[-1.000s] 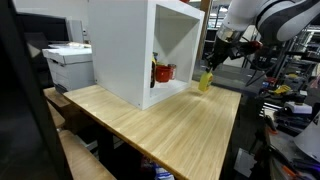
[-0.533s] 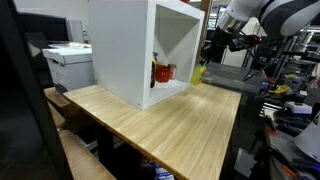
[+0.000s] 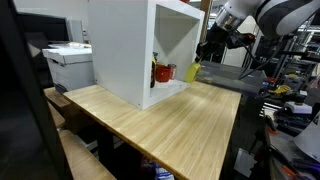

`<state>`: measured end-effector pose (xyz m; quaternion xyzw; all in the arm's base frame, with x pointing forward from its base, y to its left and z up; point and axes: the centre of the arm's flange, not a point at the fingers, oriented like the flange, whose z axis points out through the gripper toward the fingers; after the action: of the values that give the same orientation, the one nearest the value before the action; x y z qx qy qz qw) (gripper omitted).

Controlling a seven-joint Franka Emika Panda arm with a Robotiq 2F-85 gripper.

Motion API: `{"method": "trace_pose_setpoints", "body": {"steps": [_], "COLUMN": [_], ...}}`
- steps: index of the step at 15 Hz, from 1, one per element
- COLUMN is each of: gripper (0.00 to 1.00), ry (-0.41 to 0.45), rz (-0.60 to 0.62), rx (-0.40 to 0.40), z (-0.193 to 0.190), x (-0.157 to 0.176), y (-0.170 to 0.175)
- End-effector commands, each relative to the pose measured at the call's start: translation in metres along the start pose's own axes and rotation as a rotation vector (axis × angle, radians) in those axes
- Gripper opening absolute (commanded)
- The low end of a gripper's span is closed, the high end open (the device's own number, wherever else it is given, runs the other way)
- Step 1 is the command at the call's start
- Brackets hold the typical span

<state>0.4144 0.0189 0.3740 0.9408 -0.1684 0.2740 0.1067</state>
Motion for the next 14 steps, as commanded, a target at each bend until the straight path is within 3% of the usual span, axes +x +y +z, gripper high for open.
{"method": "trace_pose_setpoints", "body": {"steps": [1, 14], "gripper": [0.1, 0.1], "ry": [0.023, -0.007], "rz": [-0.041, -0.104], "rx": [0.031, 0.048], "z": [0.013, 0.046], "x": [0.022, 0.041], "y": [-0.002, -0.02]}}
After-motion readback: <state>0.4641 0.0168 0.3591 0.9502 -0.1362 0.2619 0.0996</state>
